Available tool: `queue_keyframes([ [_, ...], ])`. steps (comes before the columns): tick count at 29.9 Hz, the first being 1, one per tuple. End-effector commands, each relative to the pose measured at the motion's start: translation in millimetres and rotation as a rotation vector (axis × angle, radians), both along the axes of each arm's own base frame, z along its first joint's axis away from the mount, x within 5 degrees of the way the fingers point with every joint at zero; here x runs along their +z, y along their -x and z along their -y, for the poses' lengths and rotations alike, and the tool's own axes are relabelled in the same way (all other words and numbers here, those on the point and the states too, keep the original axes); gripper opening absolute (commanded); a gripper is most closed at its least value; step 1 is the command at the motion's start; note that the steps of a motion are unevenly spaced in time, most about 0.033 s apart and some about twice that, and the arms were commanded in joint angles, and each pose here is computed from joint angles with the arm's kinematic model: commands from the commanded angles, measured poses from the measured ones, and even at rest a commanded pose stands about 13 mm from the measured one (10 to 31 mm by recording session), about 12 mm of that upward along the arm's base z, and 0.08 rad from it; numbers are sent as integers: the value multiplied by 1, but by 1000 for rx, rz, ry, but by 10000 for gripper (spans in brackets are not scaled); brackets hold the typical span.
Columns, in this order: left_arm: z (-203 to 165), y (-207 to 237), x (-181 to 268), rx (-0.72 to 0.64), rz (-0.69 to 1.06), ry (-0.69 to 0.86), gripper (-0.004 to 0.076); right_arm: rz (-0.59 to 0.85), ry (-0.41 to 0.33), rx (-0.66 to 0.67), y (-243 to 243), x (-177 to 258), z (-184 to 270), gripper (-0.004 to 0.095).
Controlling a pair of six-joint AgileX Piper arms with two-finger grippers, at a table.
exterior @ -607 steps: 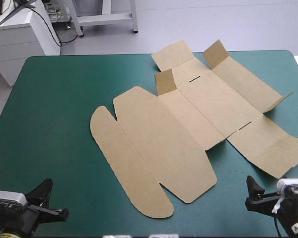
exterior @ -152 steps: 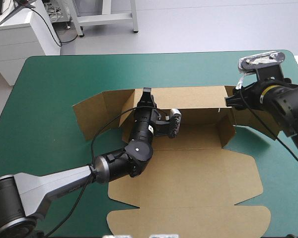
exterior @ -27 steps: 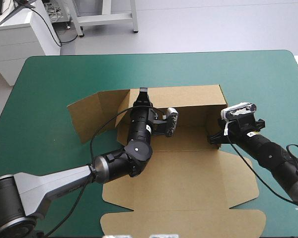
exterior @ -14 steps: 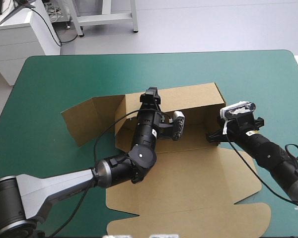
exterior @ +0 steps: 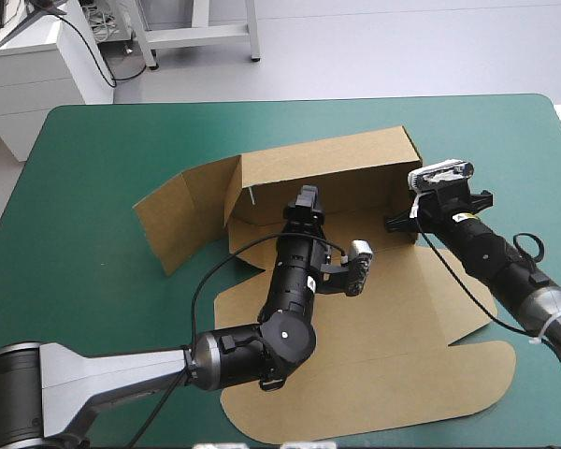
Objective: Fold the box
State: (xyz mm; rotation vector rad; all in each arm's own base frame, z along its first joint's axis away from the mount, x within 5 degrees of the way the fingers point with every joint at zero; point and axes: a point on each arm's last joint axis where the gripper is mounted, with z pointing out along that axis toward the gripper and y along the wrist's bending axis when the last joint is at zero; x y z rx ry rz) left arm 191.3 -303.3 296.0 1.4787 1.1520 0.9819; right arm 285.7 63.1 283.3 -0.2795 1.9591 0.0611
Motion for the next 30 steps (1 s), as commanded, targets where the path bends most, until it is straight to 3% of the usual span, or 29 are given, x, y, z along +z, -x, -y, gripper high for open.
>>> queue_keyframes([
  [1, -8, 6, 21, 30, 33, -36, 156, 111, -12, -46, -4, 25, 3, -17],
  [2, -7, 7, 16, 13, -1, -102, -6, 111, -12, -46, -4, 25, 3, -17],
  [5, -8, 11, 3, -44, -186, -281, 16, 110, -12, -45, -4, 25, 3, -18],
  [7, -13, 16, -6, -63, -461, -358, 15, 109, -13, -43, -4, 25, 3, -19],
  [9, -21, 15, -4, -46, -756, -324, 15, 109, -13, -43, -4, 25, 3, -19],
  [11, -31, 4, 6, 12, -940, -225, 15, 109, -13, -43, -4, 25, 3, -19],
  [16, -68, -44, 54, 157, -1129, 120, 15, 108, -14, -44, -4, 25, 3, -19],
  [23, -137, -107, 135, 142, -1122, 794, 1, 107, -15, -43, -3, 25, 3, -19],
  [27, -201, -133, 161, 202, -1104, 1205, -8, 104, -15, -40, -3, 24, 3, -19],
  [30, -255, -145, 162, 276, -1090, 1425, -8, 102, -16, -38, -3, 24, 3, -19],
])
